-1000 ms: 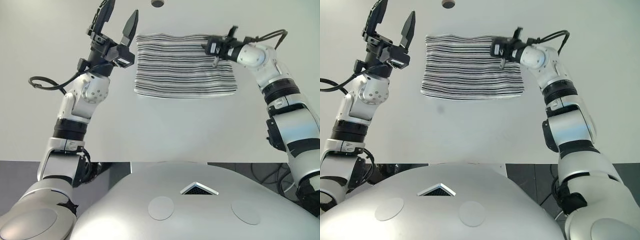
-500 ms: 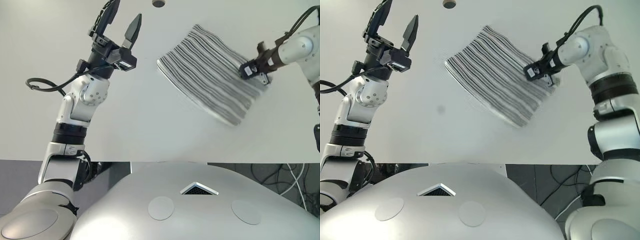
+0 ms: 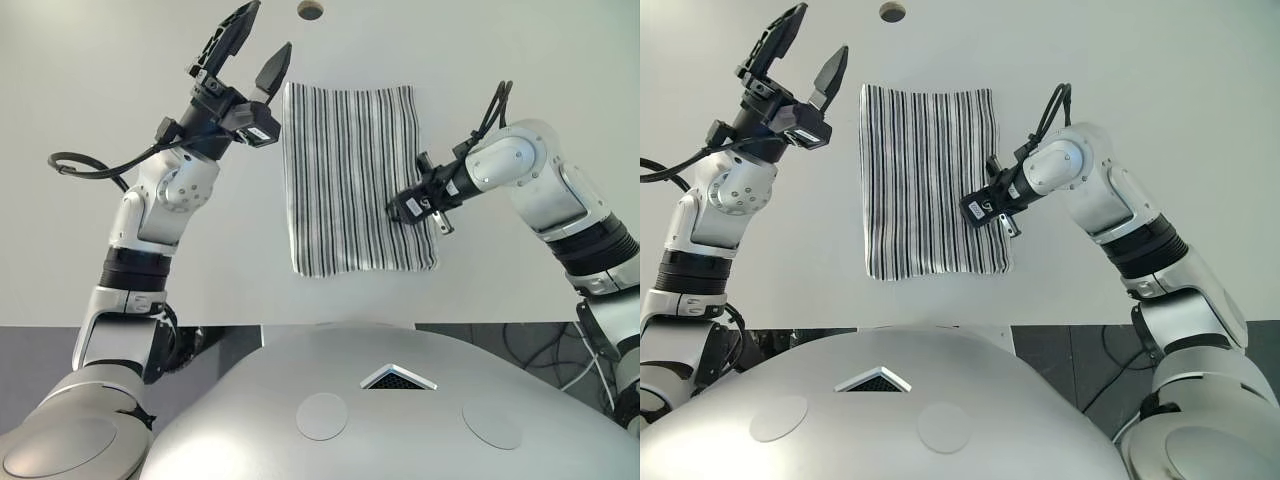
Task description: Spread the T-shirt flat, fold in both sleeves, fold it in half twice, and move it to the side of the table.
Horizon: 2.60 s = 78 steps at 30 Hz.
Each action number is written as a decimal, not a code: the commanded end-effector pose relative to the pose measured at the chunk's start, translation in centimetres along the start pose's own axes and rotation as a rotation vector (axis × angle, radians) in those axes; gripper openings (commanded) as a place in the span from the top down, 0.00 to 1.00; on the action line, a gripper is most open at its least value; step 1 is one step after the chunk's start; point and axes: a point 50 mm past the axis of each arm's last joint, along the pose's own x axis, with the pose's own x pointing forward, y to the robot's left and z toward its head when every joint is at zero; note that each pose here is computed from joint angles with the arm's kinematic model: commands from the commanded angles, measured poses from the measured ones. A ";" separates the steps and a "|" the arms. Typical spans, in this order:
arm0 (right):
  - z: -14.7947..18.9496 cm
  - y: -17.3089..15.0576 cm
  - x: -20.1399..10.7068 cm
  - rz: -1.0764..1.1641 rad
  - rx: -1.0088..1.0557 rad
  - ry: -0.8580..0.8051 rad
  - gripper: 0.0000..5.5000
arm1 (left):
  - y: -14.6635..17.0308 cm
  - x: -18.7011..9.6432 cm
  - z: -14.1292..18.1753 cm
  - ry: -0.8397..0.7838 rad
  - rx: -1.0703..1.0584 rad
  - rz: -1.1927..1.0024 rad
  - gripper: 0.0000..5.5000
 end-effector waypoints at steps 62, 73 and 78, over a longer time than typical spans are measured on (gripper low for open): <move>1.5 12.4 -0.1 -0.293 -0.177 0.011 0.54 | -7.7 -16.1 3.7 -0.311 0.015 -1.067 0.93; -0.6 12.2 0.7 -0.276 -0.196 0.121 0.54 | -7.1 -16.6 4.5 -0.315 -0.001 -1.075 0.97; -0.8 12.0 0.9 -0.275 -0.211 0.122 0.54 | -7.1 -16.5 4.7 -0.312 -0.005 -1.071 0.97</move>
